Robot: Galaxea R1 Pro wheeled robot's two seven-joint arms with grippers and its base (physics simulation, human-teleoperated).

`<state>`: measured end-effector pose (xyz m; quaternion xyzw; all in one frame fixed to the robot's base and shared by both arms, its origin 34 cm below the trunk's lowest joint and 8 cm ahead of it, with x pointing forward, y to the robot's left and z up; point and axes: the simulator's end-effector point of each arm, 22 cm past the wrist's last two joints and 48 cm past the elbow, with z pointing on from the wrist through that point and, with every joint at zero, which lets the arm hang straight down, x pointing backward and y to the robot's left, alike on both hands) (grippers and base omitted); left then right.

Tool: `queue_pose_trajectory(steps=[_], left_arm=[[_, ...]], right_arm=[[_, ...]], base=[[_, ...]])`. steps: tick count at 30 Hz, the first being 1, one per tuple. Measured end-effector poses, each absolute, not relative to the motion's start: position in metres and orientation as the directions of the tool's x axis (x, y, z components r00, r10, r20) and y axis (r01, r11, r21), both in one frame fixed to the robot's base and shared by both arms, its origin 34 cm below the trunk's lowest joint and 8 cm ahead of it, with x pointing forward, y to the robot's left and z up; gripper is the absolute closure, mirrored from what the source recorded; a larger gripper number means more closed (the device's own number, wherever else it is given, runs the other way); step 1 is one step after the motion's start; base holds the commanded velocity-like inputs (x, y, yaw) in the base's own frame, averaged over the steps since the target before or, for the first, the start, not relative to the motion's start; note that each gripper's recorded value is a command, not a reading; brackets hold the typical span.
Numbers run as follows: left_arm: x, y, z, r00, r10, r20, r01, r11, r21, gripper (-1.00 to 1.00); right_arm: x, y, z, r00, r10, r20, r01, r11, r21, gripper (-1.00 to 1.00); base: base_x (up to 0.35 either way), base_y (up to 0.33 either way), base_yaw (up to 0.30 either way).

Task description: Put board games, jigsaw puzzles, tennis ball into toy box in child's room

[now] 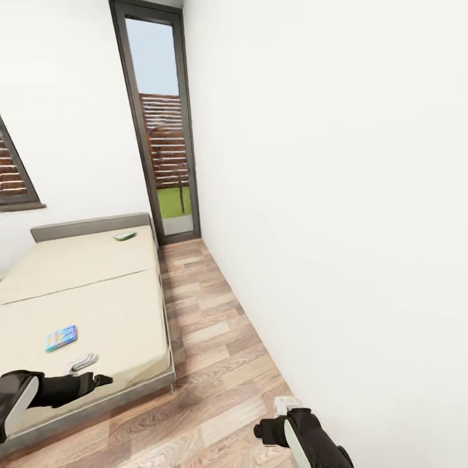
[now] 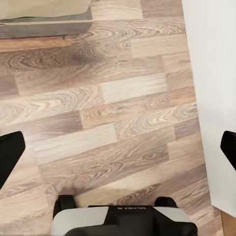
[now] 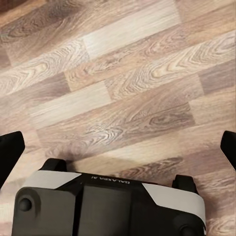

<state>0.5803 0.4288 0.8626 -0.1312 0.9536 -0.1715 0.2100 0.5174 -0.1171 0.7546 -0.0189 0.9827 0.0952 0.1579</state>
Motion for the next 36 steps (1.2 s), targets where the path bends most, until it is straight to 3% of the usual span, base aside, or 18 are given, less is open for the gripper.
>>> queue_pose_trajectory(steps=[36], left_arm=[[0.581,0.417,0.876,-0.891,-0.320,-0.322,-0.132,0.861,-0.491,-1.00]], right_arm=[[0.518,-0.108,0.758,-0.959,-0.066,-0.277,-0.117,0.978,0.172,-1.00]], base=[[0.000,0.000,0.223]])
